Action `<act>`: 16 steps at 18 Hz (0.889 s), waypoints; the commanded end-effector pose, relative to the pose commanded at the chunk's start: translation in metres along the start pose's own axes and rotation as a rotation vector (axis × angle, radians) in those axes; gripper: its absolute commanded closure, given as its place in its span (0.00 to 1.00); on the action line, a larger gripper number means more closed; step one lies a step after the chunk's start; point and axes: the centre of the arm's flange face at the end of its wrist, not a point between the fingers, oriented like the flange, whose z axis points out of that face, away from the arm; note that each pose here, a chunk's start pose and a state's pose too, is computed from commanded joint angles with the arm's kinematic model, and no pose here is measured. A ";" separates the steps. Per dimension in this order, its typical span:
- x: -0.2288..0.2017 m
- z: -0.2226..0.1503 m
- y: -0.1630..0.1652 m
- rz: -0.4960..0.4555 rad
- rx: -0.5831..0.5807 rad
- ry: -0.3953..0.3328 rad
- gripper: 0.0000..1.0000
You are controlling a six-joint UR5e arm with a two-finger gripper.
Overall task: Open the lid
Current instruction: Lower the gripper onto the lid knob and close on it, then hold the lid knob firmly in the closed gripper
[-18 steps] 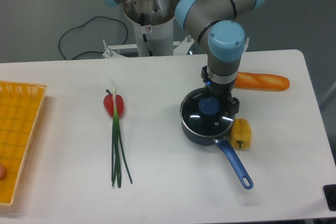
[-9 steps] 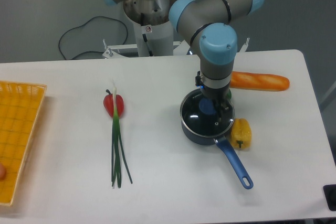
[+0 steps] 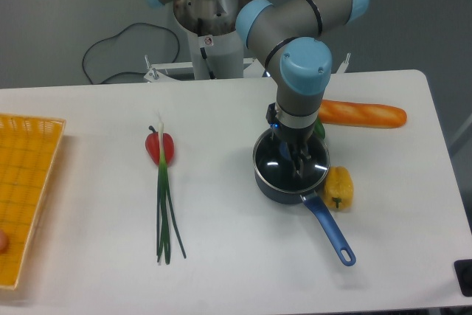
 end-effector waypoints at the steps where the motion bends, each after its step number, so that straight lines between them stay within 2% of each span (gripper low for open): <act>1: 0.000 0.000 0.001 -0.003 0.000 0.000 0.00; 16: 0.007 0.015 0.013 -0.019 -0.024 0.031 0.00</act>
